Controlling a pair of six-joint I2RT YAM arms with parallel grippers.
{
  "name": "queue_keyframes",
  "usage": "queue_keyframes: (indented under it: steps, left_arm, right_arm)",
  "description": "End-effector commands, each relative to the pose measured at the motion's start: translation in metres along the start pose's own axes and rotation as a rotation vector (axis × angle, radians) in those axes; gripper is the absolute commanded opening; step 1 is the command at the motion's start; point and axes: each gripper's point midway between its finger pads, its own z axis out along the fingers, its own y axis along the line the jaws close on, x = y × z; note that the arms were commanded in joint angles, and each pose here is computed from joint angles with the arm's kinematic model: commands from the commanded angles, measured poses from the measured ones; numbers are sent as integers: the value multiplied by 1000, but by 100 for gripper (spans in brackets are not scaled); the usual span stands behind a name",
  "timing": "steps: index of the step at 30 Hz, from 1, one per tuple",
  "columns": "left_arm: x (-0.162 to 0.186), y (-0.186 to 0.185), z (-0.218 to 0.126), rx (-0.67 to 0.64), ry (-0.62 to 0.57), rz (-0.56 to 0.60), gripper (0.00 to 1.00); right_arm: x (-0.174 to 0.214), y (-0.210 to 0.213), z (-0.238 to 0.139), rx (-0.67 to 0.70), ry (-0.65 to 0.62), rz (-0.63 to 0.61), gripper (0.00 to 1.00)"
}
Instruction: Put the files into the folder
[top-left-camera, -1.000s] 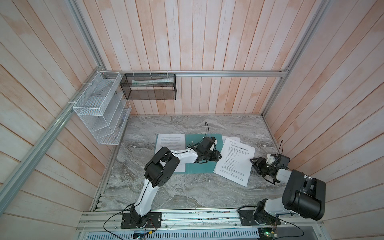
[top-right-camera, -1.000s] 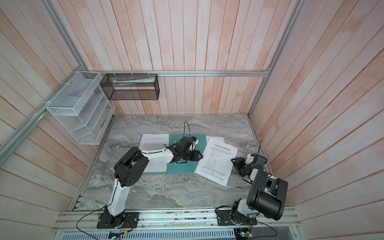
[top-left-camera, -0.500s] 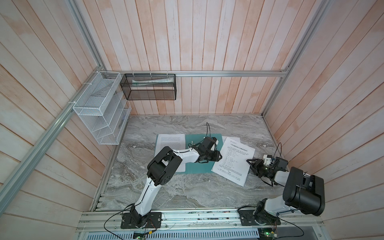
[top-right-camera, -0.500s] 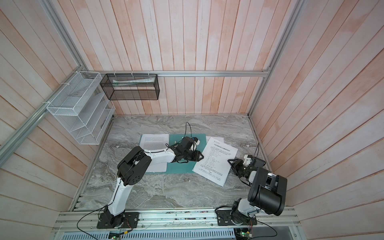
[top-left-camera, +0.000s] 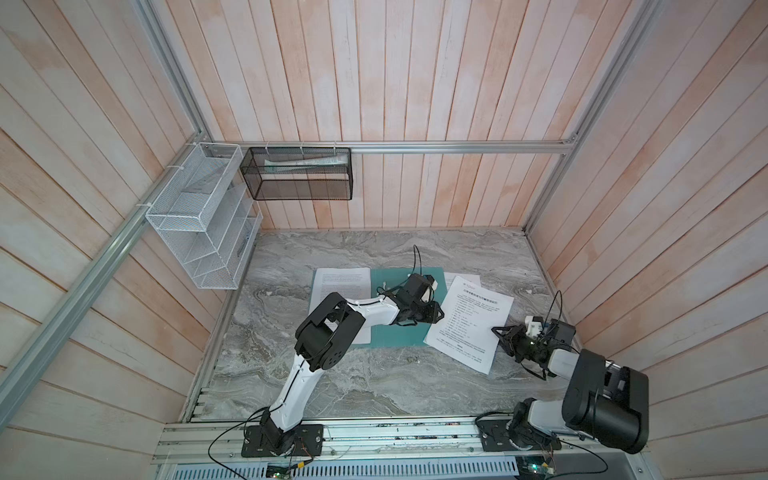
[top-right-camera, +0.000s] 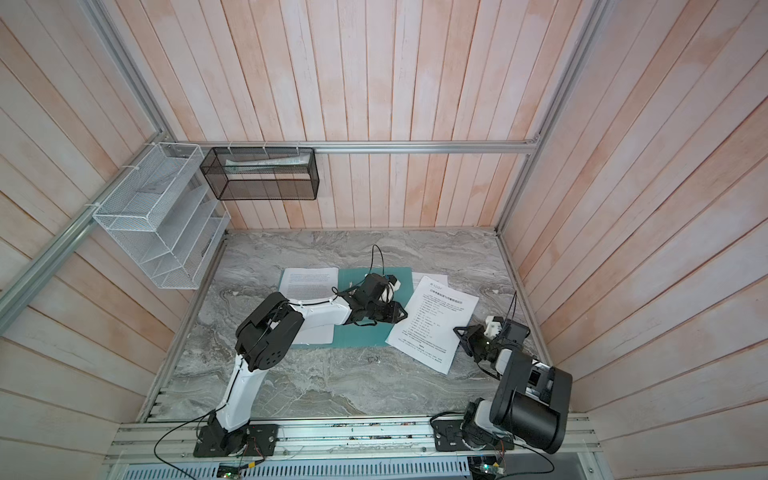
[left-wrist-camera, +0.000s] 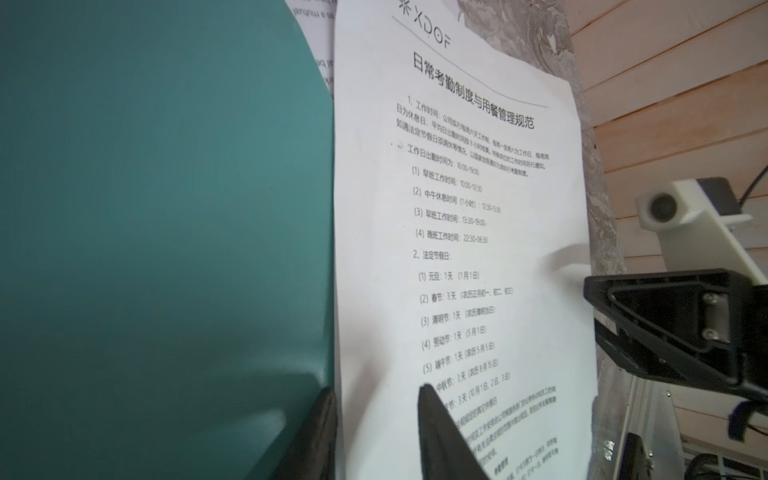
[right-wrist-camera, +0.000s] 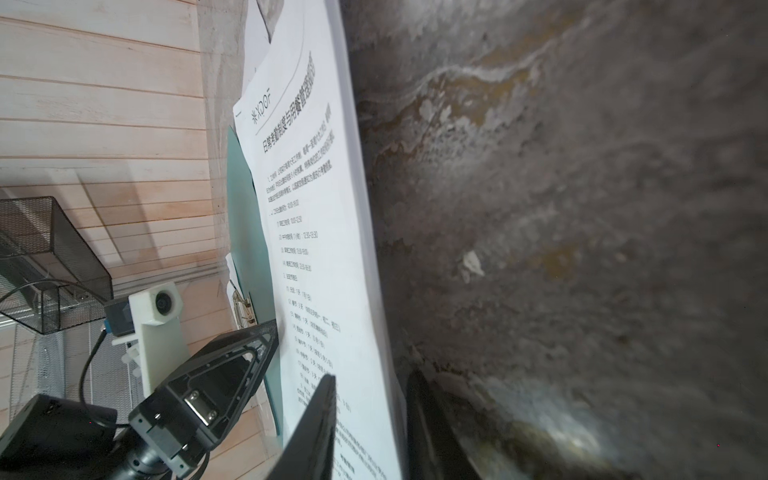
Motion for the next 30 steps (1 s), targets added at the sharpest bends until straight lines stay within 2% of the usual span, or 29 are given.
queue_keyframes:
  steps: [1, 10, 11, 12, 18, 22, 30]
  left_arm:
    - [13, 10, 8, -12, 37, -14, 36]
    - [13, 8, 9, 1, 41, -15, 34]
    - [13, 7, 9, 3, 41, -15, 34]
    - [12, 7, 9, 3, 41, -14, 34]
    - [7, -3, 1, 48, 40, -20, 34]
    - [-10, -18, -18, 79, 13, -2, 34]
    - [-64, -36, -83, 135, -118, -4, 34]
  right_arm:
    - [6, -6, 1, 15, 13, 22, 21]
    - [8, -7, 8, 11, 39, 14, 21]
    - [10, -7, 9, 7, 46, 14, 15]
    - [10, -6, 9, 2, 48, 15, 0]
    - [8, 10, 3, -46, 35, 6, 0]
    - [2, 34, -6, -101, 15, -23, 0]
    - [2, 88, -20, -292, 18, -57, 0]
